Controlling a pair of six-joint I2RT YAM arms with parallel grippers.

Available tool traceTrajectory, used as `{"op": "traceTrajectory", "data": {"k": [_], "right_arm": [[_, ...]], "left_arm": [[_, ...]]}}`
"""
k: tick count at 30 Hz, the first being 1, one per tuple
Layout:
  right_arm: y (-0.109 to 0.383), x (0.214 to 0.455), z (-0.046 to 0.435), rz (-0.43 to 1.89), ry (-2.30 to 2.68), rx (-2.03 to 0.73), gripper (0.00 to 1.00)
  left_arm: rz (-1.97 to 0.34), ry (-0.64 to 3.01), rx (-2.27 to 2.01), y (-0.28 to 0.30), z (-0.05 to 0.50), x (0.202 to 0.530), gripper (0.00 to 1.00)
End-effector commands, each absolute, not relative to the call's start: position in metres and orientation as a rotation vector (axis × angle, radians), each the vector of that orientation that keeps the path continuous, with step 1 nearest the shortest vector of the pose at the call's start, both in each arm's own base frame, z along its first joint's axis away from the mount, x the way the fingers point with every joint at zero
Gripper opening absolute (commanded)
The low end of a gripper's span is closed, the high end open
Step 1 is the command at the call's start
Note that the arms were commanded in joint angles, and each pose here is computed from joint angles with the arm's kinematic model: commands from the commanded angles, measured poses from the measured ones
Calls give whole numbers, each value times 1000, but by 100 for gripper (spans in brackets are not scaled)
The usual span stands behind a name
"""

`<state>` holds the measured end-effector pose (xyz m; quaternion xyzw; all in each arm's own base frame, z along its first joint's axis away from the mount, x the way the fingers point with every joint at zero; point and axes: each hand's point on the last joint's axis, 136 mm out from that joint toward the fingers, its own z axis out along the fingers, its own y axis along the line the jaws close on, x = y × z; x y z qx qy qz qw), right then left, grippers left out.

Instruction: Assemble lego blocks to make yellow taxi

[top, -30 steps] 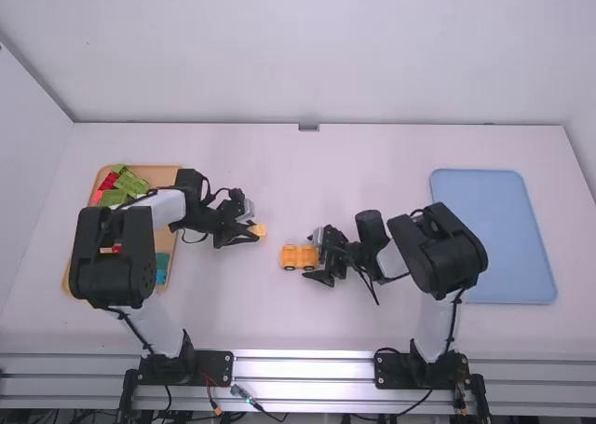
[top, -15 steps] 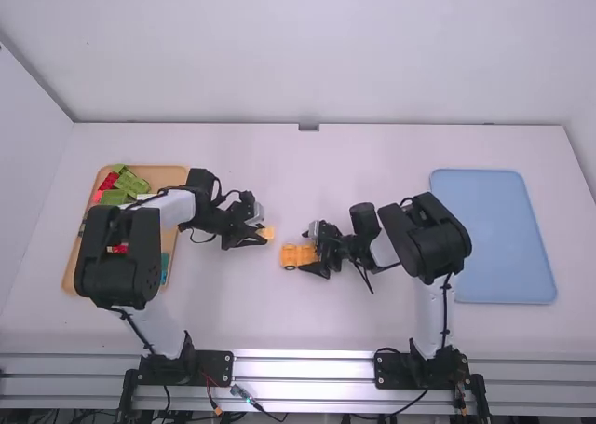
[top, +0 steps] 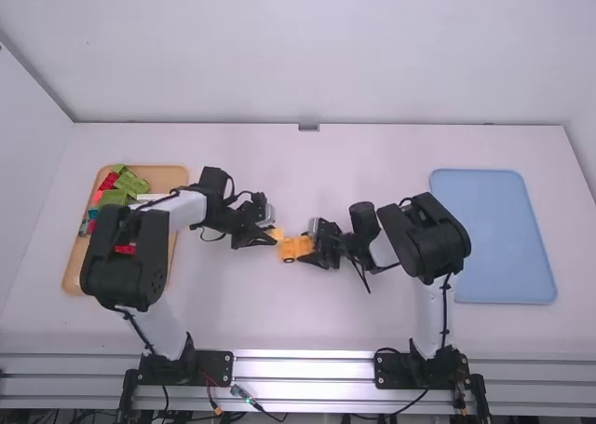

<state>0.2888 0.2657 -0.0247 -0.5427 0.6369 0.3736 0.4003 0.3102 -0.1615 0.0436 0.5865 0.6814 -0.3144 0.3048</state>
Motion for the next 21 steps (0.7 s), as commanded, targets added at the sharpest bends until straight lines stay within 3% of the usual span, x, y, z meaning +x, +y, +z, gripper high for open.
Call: {"op": "traceTrajectory", "data": {"k": [1, 21], "right_arm": [[258, 296, -41, 893, 1757, -1283, 36], [248, 290, -44, 841, 1784, -1231, 38]], "left_arm": [[-832, 1834, 1548, -168, 46, 307, 2], [-771, 1730, 1608, -202, 30, 301, 2]]}}
